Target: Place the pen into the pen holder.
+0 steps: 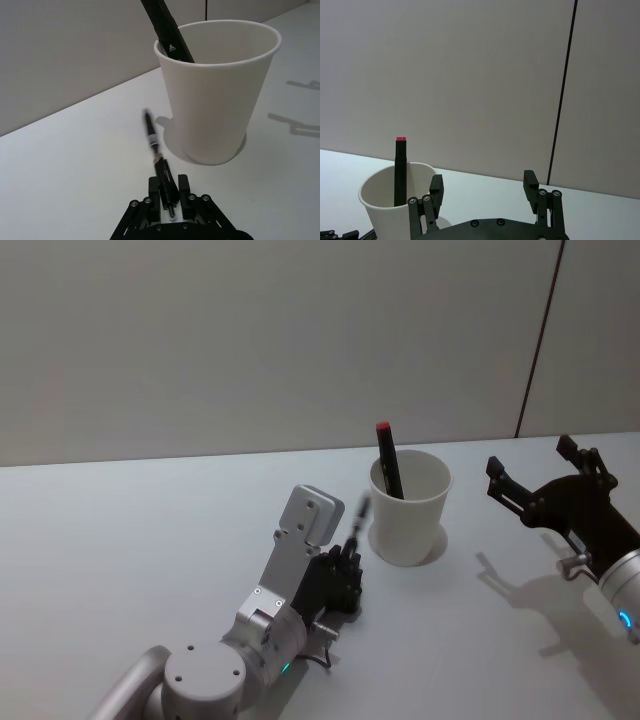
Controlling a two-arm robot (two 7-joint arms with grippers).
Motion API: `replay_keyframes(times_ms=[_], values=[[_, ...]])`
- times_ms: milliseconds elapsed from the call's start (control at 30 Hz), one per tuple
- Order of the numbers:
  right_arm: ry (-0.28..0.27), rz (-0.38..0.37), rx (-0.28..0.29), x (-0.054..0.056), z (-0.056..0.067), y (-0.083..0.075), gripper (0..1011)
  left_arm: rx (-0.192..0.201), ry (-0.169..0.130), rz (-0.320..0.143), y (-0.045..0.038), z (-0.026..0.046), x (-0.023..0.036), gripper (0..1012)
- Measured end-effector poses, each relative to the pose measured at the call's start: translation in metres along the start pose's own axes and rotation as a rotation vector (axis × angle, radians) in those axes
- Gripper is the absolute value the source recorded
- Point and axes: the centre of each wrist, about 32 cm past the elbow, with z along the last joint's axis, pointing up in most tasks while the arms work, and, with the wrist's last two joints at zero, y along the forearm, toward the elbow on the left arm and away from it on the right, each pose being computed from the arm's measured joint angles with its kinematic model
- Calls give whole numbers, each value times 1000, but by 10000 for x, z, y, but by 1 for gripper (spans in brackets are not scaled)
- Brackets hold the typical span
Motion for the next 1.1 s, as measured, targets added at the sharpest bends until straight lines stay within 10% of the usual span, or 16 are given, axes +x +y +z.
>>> replay_keyframes(times_ms=[1100], values=[[0, 0, 0, 0, 0, 0, 1001, -1, 0, 0, 0, 1, -1, 186]])
